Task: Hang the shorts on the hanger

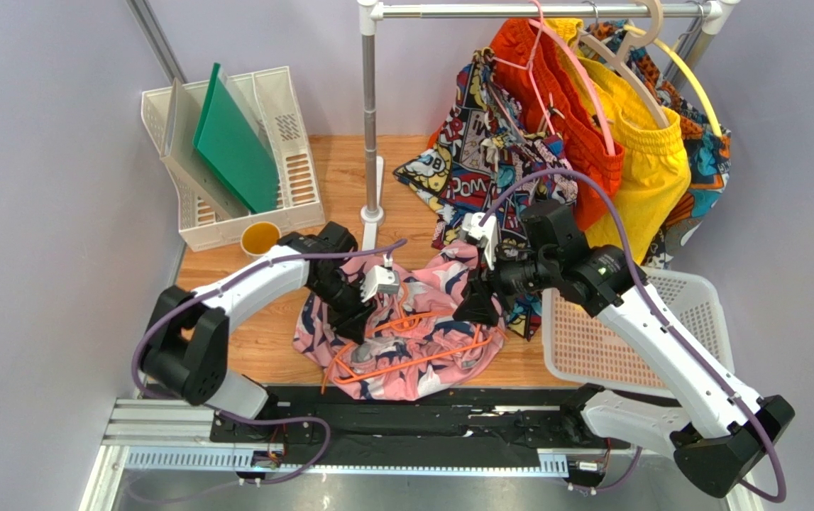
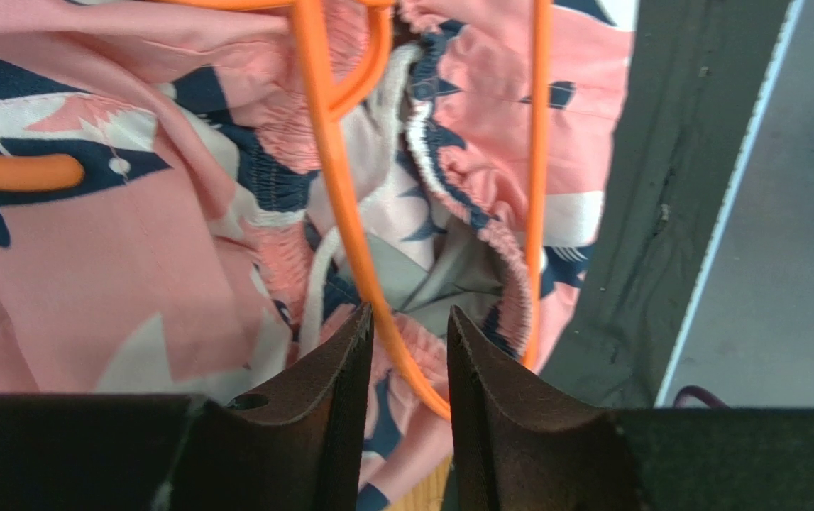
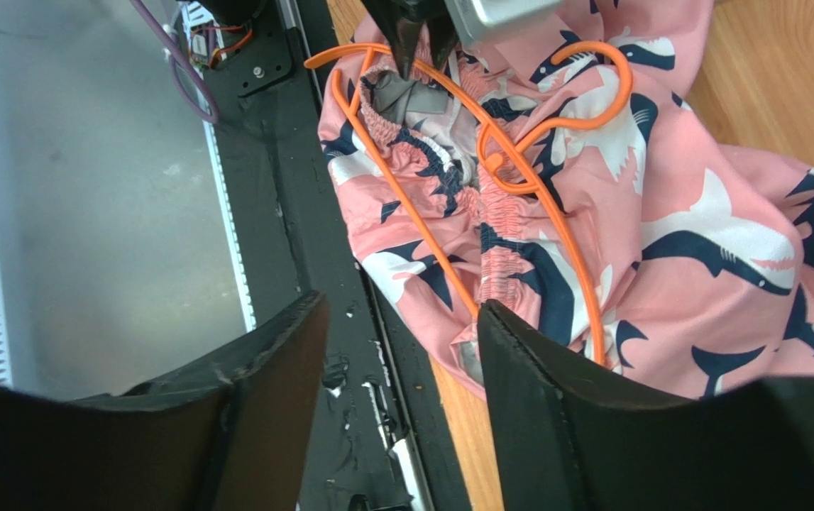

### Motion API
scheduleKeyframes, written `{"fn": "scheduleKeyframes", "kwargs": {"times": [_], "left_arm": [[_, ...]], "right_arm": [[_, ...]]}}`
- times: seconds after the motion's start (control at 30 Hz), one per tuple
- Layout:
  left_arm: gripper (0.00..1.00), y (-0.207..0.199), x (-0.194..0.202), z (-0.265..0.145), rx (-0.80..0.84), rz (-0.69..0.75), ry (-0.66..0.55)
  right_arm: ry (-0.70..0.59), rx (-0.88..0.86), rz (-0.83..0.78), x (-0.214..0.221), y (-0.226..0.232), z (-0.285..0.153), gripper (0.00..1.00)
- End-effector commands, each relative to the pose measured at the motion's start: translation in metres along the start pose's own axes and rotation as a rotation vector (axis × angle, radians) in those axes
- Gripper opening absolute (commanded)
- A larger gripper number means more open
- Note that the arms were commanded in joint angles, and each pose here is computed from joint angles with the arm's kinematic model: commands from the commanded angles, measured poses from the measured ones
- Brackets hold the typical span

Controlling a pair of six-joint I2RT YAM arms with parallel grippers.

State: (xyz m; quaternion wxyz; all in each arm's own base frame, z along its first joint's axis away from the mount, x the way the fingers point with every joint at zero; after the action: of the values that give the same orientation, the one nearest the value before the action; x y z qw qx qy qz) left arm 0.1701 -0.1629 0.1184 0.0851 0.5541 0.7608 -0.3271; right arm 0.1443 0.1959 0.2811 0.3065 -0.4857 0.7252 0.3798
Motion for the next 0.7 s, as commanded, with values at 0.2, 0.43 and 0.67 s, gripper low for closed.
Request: {"fn": "scheduleKeyframes", "kwargs": {"times": [0.2,0.43,0.67], "left_arm": [[0.35,0.033,-0.006,0.028,-0.054,-0.019,0.072],[0.00,0.004,-0.028,-0.003,-0.049,0.025,-0.015],[0.00,-0.042,-0.064,-0.075,-0.272,0.222,-0.169]], "right_arm": [[-0.029,-0.044,0.126,-0.011,0.000,-0.006,0.67],[-0.027,-0.042,0.168,-0.012,-0.005,-0.008,0.81],[-0.041,-0.088,0.204,-0.025,-0.009,-0.002,0.88]]}}
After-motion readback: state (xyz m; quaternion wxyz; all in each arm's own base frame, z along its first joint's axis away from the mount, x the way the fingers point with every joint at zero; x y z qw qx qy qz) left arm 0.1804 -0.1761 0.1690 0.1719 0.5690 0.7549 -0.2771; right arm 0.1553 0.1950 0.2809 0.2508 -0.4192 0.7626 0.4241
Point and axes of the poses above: each gripper's point midway between its finger pads, its own z axis out along the fingers, its own y axis along the line the jaws close on, x = y × z, the point moved 5 cm from there along -z, back along the fingers, and after that the axes turned 2 degrees about -z, right-handed, at the moved point
